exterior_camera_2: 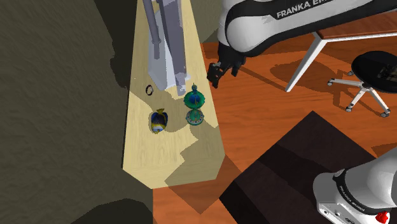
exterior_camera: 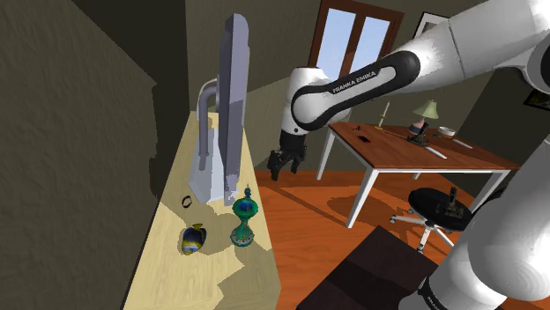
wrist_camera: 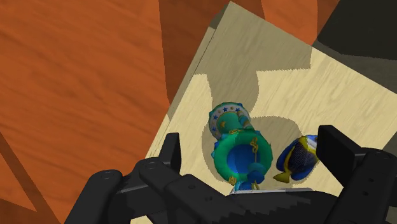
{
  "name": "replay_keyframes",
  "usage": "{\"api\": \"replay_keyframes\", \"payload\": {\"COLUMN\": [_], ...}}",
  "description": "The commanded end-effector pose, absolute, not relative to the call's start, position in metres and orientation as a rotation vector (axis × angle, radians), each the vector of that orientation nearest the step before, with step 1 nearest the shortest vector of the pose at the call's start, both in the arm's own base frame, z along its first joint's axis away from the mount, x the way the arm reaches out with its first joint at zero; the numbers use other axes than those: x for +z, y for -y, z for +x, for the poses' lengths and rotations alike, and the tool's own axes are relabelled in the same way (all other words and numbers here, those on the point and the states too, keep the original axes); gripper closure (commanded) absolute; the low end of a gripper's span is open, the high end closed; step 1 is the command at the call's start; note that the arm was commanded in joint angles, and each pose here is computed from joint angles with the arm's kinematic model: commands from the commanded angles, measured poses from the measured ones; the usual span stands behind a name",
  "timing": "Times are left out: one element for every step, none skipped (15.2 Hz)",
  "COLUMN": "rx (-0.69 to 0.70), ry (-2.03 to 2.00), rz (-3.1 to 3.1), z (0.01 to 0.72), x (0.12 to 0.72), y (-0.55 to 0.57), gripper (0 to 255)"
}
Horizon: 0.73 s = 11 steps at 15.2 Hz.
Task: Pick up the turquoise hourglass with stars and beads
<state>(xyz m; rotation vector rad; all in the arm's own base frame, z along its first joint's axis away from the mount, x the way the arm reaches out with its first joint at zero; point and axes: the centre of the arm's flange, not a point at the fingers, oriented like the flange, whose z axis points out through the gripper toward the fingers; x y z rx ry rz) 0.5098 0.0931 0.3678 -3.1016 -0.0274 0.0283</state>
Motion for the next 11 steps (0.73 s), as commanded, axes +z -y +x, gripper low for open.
{"api": "replay_keyframes", "payload": {"rx": [0.029, 0.030, 0.030, 0.031, 0.031, 0.032, 0.032, 0.033, 0.033, 0.034, 0.034], "ry": [0.029, 0.030, 0.031, 0.032, 0.032, 0.033, 0.034, 0.035, 0.036, 0.037, 0.038], "rz": [-3.104, -3.106, -3.108, -3.109, -3.111, -3.112, -3.114, -3.116, -3.117, -3.119, -3.120], "z": [0.529, 0.538, 0.547, 0.556, 0.565, 0.574, 0.583, 0.592, 0.601, 0.610, 0.619], "x": [0.347, 0.338, 0.329, 0.320, 0.311, 0.302, 0.293, 0.283, 0.274, 0.265, 0.256], "y": [-0.101, -0.105, -0.109, -0.112, -0.116, -0.119, -0.123, -0.127, -0.130, -0.134, -0.137], "gripper": [0, 0, 0, 0, 0, 0, 0, 0, 0, 0, 0]}}
